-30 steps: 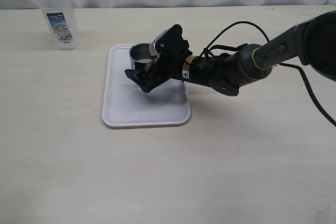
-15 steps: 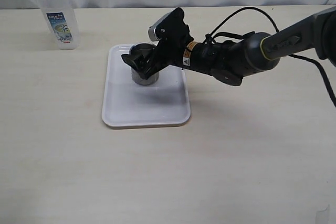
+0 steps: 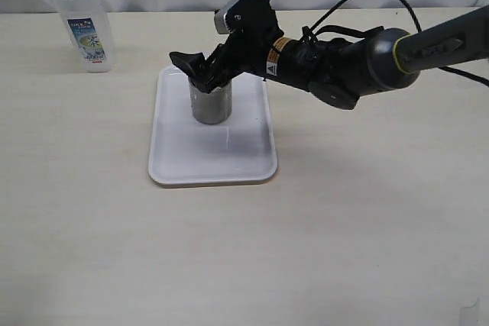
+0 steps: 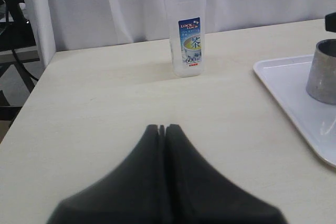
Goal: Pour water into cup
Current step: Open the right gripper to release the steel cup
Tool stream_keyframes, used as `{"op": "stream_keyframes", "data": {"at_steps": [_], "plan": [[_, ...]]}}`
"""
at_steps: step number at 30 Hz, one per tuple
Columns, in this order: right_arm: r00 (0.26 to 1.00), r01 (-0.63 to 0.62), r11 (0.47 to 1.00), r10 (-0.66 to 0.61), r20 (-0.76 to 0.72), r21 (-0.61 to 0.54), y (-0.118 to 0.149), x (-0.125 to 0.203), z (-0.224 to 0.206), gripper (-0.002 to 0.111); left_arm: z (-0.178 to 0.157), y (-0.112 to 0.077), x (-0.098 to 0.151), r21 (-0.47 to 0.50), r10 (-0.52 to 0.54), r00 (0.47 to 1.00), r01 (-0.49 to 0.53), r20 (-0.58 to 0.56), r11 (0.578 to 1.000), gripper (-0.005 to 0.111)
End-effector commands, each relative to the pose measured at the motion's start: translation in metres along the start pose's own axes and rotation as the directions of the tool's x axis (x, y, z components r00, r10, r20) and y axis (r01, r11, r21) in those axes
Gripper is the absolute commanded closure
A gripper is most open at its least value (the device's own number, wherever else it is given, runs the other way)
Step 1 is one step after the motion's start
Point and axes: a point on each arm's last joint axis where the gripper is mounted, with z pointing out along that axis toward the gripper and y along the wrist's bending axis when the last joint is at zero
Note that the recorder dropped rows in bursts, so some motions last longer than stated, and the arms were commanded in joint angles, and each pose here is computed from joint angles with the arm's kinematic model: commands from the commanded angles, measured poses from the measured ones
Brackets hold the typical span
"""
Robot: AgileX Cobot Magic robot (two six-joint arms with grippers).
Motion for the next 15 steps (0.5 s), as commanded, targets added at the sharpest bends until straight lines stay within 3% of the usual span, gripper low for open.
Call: {"op": "stream_keyframes", "data": {"at_steps": [1,15], "plan": [[0.998,-0.047,0.999,0.047,0.040,0.017,-0.003,-0.022,-0.006,-0.001,0.000,0.000,0.000,-0.002,-0.004,1.000,0.004,0.009,1.000,0.107],[0.989,-0.085,0.977,0.107,-0.105,0.193,-0.018,-0.061,-0.032,-0.001,0.000,0.000,0.000,-0.002,-0.004,1.000,0.004,0.009,1.000,0.107]]}}
